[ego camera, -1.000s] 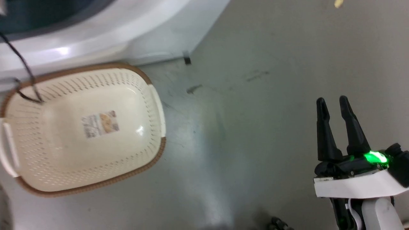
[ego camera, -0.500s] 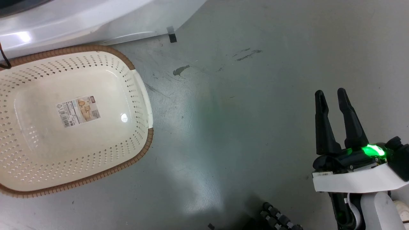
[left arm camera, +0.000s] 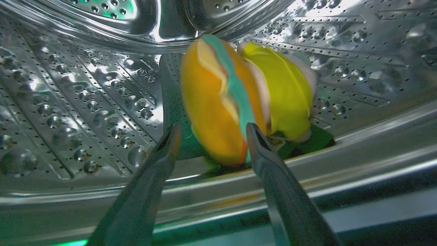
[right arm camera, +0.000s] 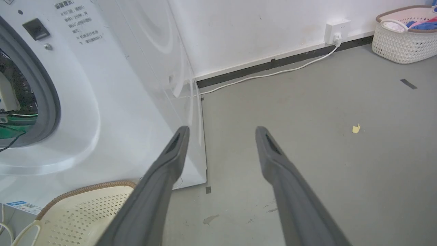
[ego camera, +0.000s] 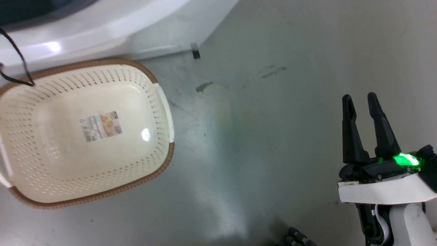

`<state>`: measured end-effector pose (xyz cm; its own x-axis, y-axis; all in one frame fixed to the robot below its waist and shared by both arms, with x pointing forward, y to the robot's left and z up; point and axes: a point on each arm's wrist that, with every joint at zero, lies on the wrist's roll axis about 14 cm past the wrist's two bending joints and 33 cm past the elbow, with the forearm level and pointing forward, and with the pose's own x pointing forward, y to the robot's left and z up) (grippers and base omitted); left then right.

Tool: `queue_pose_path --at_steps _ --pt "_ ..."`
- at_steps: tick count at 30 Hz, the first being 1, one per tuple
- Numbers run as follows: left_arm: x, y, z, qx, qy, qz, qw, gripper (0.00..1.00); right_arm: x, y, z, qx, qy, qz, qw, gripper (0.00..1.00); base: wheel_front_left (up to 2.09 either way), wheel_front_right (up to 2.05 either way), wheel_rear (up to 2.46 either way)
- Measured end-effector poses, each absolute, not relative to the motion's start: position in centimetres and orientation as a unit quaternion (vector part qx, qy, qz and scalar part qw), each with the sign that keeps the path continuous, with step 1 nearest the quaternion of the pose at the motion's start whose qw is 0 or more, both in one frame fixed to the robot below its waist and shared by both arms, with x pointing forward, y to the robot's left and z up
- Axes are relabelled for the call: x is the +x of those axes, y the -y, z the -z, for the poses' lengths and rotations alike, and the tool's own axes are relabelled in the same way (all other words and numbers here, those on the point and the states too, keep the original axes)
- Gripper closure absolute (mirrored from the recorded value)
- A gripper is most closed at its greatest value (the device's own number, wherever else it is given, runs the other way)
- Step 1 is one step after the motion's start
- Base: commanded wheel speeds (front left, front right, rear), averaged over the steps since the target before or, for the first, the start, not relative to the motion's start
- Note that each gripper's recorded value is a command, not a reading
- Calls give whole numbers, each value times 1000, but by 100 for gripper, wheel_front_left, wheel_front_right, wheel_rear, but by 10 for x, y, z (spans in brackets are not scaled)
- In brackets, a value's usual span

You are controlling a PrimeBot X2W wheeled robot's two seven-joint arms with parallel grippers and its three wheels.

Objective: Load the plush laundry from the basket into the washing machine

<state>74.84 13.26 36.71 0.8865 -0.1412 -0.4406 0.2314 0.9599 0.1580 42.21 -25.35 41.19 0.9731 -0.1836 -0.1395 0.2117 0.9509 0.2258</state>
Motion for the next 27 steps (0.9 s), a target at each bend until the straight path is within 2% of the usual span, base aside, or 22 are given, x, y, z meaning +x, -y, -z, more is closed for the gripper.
queue_pose_path --at_steps 6,14,22,26,27 --pt "722 -130 -386 58 -190 100 975 0 425 249 -440 99 -23 83 991 0 0 0 0" --pt "667 -106 -446 11 -96 136 986 0 412 240 -487 77 33 61 995 0 0 0 0" --pt "593 -95 -510 -45 -4 152 987 0 389 225 -527 74 83 37 993 0 0 0 0" --pt "539 -99 -535 -57 39 155 986 0 377 210 -542 76 102 14 992 0 0 0 0" --pt "539 -99 -535 -57 39 155 986 0 377 210 -542 76 102 14 992 0 0 0 0"
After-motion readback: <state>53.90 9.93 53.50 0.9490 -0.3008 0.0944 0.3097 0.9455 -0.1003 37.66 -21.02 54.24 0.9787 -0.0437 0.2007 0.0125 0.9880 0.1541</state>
